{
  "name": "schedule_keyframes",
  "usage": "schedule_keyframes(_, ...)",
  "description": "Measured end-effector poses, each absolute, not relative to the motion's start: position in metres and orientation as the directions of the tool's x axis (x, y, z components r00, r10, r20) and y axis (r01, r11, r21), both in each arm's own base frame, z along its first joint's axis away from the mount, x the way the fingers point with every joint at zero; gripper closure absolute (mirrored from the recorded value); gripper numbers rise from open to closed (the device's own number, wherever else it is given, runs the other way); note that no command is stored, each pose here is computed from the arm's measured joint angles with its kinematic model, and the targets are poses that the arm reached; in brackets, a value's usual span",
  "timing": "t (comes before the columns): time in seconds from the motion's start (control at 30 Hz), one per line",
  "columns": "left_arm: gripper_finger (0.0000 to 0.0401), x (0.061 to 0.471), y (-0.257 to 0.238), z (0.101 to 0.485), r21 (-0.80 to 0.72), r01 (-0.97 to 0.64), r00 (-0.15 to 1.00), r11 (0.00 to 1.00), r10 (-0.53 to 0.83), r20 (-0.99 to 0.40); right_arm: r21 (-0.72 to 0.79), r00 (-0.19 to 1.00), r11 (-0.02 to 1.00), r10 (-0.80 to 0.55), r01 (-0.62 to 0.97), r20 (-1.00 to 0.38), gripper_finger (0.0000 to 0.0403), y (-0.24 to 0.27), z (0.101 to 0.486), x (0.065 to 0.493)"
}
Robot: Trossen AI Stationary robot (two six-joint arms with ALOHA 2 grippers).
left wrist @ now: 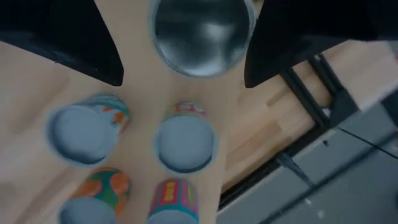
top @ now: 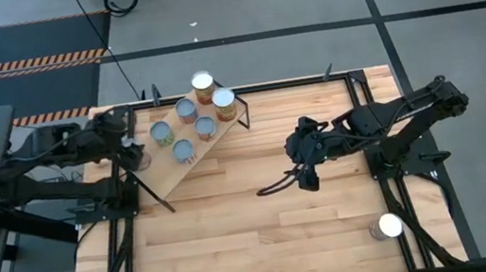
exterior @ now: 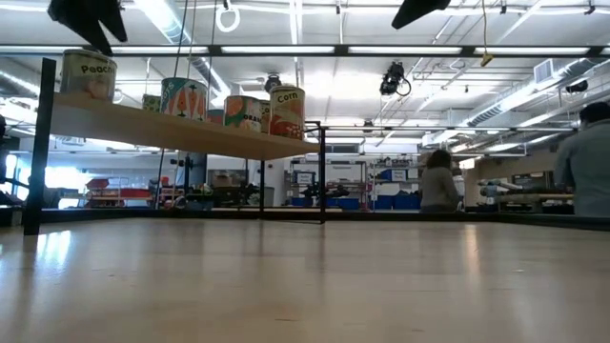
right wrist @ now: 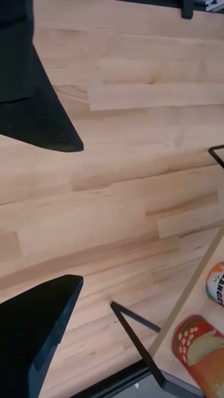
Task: Pick and place cans onto a shelf
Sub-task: Put the left canned peaches on the shelf
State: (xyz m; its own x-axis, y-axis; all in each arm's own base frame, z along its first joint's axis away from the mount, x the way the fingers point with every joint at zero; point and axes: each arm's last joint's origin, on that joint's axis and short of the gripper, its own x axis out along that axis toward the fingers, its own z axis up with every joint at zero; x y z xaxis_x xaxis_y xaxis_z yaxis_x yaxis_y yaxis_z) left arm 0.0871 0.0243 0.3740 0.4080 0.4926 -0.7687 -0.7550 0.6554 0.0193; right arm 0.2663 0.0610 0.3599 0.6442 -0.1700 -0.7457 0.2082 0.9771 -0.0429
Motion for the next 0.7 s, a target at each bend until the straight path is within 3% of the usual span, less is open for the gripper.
schedule_keyframes(0.1,0.0079,0.078,0.022,0.382,-0.052,-0.772,0.414,0.633,0.439,-0.797,-0.043,0.643,0.976,-0.174,0.214,-0.746,0.0055,0.059,0.360,0.267)
schedule_keyframes(0.2,0.0131,0.071,0.019,0.382,-0.094,-0.799,0.389,0.594,0.392,-0.834,-0.043,0.643,0.975,-0.176,0.217,-0.746,0.0055,0.059,0.360,0.267)
schedule_keyframes(0.3,0.0212,0.073,0.019,0.375,-0.114,-0.808,0.380,0.578,0.364,-0.850,-0.041,0.643,0.975,-0.175,0.217,-0.746,0.0055,0.059,0.360,0.267)
schedule_keyframes(0.5,0.0382,0.083,0.022,0.364,-0.036,-0.853,0.300,0.521,0.431,-0.851,-0.037,0.643,0.974,-0.176,0.223,-0.745,0.0055,0.059,0.360,0.267)
schedule_keyframes(0.7,0.0389,0.089,0.023,0.355,-0.010,-0.858,0.261,0.513,0.420,-0.869,-0.021,0.643,0.970,-0.176,0.241,-0.746,0.0055,0.059,0.360,0.267)
